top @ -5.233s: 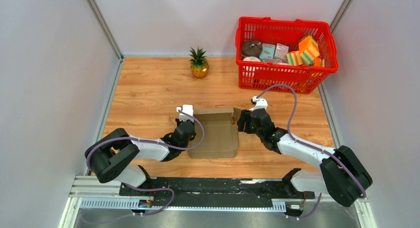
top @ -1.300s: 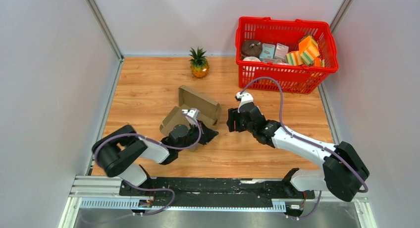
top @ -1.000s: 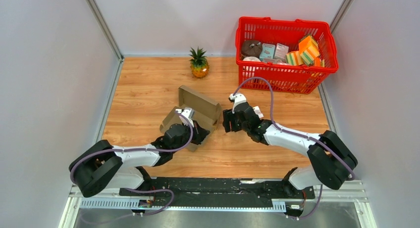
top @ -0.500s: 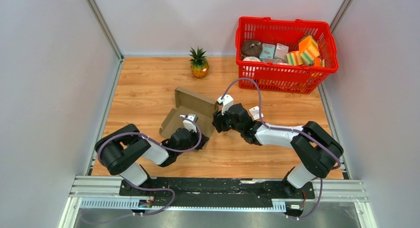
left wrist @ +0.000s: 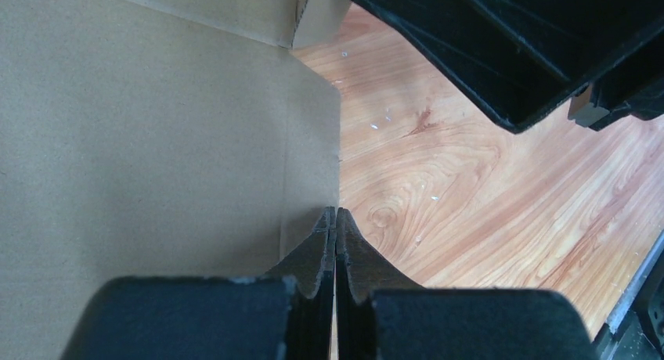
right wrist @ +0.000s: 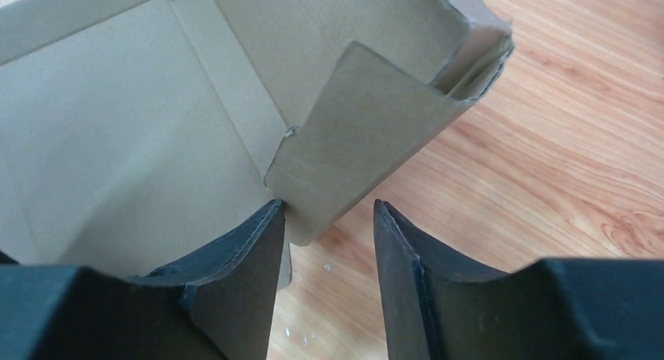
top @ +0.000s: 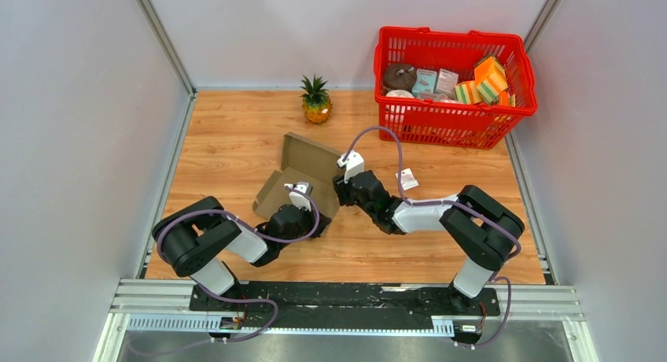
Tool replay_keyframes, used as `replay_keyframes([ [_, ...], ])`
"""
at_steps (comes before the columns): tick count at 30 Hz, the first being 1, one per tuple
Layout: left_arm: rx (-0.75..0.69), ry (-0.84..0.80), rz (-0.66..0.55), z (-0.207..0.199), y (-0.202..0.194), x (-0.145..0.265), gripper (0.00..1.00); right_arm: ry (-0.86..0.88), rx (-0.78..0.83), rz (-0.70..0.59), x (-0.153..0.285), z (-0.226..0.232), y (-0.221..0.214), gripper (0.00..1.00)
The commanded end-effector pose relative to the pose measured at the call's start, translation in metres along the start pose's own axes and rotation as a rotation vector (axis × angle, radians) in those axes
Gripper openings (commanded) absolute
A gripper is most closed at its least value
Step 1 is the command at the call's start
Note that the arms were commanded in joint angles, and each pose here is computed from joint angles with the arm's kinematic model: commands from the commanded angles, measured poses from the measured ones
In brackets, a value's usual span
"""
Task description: Fold the paper box
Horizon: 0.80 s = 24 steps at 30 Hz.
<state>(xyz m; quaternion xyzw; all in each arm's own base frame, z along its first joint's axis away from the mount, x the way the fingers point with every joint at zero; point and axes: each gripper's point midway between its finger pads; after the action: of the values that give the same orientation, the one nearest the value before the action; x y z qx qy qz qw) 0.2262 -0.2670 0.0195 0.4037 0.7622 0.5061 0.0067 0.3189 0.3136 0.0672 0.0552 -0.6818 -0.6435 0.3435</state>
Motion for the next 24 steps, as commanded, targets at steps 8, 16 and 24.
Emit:
replay_keyframes([
  [8,-0.007,0.041,0.033,0.016,-0.016,0.005,0.0,-0.076,0.051,-0.145,-0.016,0.015,0.043,0.43],
  [16,0.041,-0.016,-0.034,0.001,0.019,0.023,0.16,-0.069,0.026,-0.138,-0.005,0.016,0.042,0.51],
  [24,-0.03,0.186,-0.236,0.015,0.114,0.084,0.16,-0.059,0.029,-0.148,-0.002,0.015,0.038,0.53],
])
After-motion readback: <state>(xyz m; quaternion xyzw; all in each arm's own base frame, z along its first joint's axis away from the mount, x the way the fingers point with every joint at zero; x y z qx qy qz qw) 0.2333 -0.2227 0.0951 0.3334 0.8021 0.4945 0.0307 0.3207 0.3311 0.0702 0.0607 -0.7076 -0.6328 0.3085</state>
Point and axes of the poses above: each gripper's point midway between its finger pads, its own x axis back along the fingers, its own z axis along the line the jaws close on, y = z × x, and after that the axes turned 2 degrees about -x, right-handed
